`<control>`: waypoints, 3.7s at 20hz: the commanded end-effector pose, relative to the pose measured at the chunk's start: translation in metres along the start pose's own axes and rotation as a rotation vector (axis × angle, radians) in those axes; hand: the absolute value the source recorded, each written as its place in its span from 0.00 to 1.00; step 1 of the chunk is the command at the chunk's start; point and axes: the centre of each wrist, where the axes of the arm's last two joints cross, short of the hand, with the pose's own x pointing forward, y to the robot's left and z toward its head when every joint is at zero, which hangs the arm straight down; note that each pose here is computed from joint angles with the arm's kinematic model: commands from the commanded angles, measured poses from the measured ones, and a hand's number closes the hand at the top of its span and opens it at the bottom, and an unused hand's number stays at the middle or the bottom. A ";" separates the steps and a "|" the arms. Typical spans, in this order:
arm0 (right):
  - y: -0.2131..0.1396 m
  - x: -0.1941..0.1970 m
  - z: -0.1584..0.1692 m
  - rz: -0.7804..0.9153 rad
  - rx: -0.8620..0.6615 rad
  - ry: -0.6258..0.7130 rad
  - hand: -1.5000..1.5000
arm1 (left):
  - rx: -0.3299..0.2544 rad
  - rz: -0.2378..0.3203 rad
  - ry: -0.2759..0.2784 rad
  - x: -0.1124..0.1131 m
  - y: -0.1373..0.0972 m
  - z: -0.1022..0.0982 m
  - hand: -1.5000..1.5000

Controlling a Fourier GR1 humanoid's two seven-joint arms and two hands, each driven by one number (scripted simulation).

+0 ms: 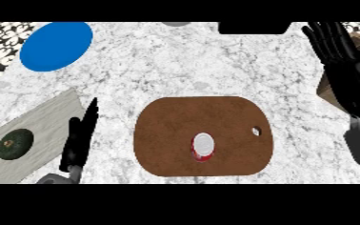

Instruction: Pick the can from the cutting board and place it in the basket

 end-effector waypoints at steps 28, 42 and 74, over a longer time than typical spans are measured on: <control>0.199 0.110 -0.073 0.859 0.168 0.285 0.00 | -0.045 0.072 -0.132 0.068 0.070 -0.033 0.50; 0.139 0.189 -0.091 0.841 0.473 0.557 0.00 | -0.041 0.070 -0.148 0.064 0.080 -0.034 0.50; 0.171 0.040 0.048 0.555 0.273 0.460 0.00 | -0.041 0.083 -0.147 0.071 0.049 -0.023 0.50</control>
